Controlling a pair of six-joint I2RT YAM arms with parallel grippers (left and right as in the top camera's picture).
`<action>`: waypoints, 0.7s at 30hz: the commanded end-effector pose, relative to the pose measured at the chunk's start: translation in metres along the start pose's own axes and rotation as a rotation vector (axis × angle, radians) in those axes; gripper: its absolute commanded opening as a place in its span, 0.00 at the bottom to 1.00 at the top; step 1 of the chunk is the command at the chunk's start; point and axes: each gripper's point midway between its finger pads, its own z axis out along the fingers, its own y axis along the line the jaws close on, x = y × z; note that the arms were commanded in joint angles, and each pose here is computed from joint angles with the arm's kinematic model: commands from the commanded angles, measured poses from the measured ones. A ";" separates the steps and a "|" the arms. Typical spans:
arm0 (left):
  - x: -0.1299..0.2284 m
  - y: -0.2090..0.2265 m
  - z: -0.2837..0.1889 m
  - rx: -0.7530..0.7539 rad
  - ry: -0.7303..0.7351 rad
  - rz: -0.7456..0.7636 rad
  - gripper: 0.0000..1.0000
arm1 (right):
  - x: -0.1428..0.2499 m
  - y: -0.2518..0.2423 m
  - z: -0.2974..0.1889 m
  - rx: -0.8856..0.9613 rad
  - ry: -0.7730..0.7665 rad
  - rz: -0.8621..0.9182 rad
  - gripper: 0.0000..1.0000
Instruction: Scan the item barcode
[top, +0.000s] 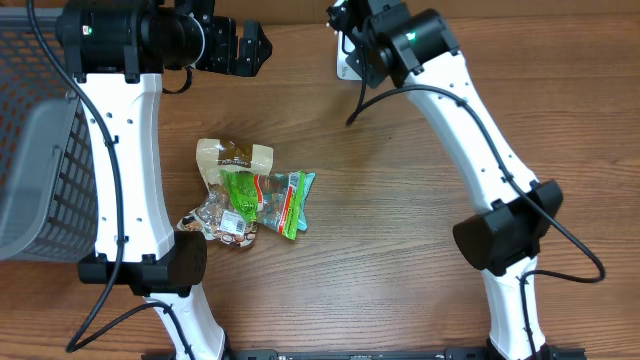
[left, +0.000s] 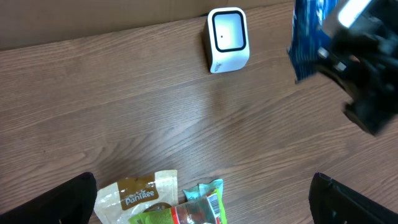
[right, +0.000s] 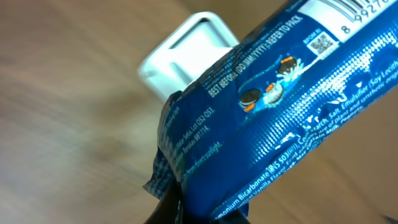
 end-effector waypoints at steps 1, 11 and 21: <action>-0.001 -0.001 0.005 0.002 0.005 -0.002 1.00 | 0.005 -0.030 0.016 0.233 0.069 -0.002 0.04; 0.000 -0.001 0.005 0.002 0.006 -0.002 1.00 | 0.034 -0.041 0.087 0.509 0.238 -0.037 0.04; -0.001 -0.001 0.005 0.002 0.005 -0.002 0.99 | 0.052 -0.037 0.132 0.692 0.315 -0.055 0.04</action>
